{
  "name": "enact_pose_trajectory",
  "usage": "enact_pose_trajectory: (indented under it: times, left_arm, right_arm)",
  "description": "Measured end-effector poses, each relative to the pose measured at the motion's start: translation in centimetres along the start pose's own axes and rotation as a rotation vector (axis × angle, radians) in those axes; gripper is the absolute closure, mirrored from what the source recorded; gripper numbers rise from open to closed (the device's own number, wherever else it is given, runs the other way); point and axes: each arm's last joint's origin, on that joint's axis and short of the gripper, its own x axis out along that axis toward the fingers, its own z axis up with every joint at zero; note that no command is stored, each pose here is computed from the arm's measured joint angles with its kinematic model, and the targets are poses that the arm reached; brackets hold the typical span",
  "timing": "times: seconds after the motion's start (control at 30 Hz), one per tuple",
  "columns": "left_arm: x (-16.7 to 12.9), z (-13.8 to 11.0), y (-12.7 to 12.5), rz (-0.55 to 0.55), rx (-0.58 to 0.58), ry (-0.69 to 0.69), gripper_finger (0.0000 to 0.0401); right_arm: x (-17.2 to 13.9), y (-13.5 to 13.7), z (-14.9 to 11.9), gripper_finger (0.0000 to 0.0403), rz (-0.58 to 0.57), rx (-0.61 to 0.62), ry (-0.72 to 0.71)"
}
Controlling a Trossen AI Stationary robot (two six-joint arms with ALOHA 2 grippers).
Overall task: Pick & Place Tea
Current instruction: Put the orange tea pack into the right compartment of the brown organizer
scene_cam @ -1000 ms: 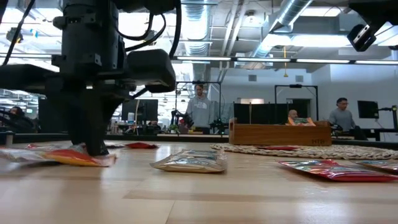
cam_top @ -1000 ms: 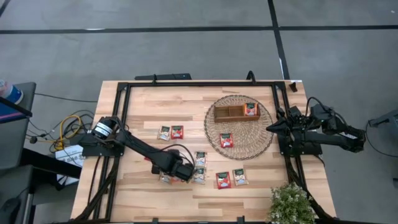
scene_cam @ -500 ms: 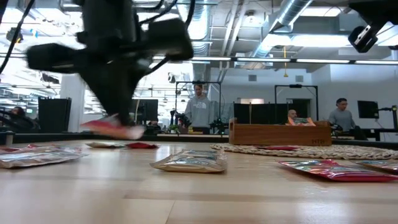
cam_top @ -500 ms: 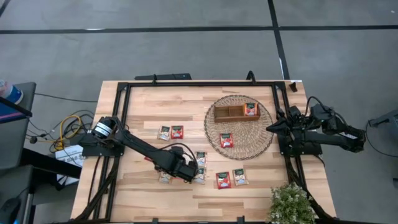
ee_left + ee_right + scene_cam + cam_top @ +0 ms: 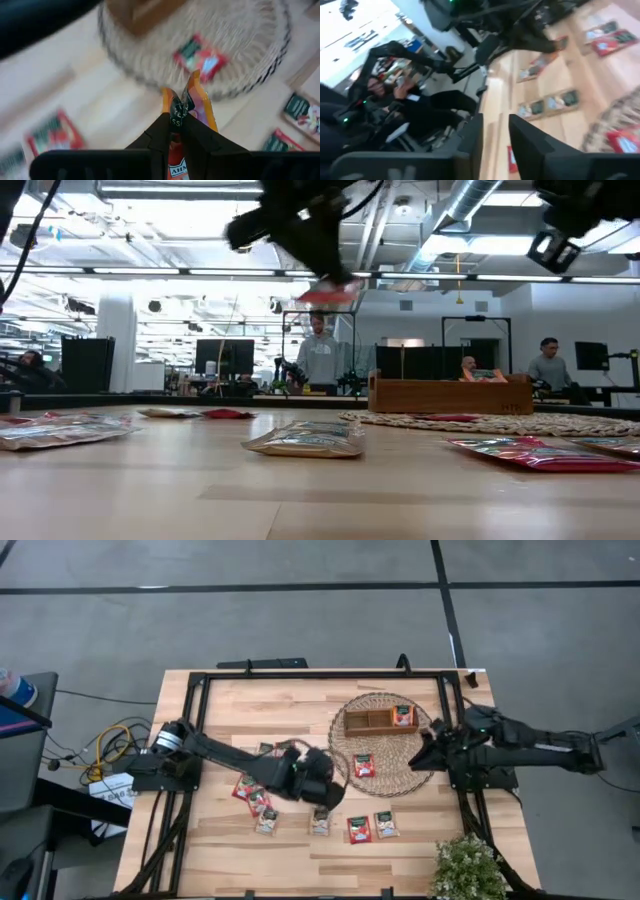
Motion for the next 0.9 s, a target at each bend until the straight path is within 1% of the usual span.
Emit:
enact_pose_trajectory:
  times: [0.07,0.17,0.23,0.33,0.43,0.63,0.8,0.9]
  left_arm:
    - [0.2,1.2,0.0,-0.021,0.077,-0.037,0.0371]
    - [0.8,2.4,0.0,-0.042,0.199,-0.092,0.0371]
    - [1.2,3.2,0.0,-0.049,0.256,-0.132,0.0371]
    - [1.7,4.2,0.3,-0.050,0.325,-0.165,0.0371]
    - [2.0,5.1,0.4,-0.053,0.393,-0.205,0.0371]
    - [2.2,6.2,0.3,-0.097,0.453,-0.260,0.0371]
    - [2.3,6.2,0.3,-0.084,0.516,-0.263,0.0371]
    - [2.3,6.1,0.3,-0.083,0.524,-0.261,0.0371]
  right_arm:
    - [0.8,-0.2,0.6,0.0295,0.030,-0.008,-0.002]
    - [1.7,-0.4,1.2,0.0275,0.067,0.020,-0.004]
    - [2.2,-0.5,1.5,0.0265,0.079,0.031,-0.009]
    - [3.1,-1.1,1.8,0.0256,0.068,0.048,-0.007]
    - [3.8,-1.7,2.1,0.0253,0.028,0.064,-0.004]
    - [5.1,-2.8,3.6,0.0265,-0.057,0.004,0.000]
    - [6.0,-3.7,5.1,0.0282,-0.121,-0.037,-0.001]
    - [6.7,-4.3,5.6,0.0289,-0.149,-0.041,0.035]
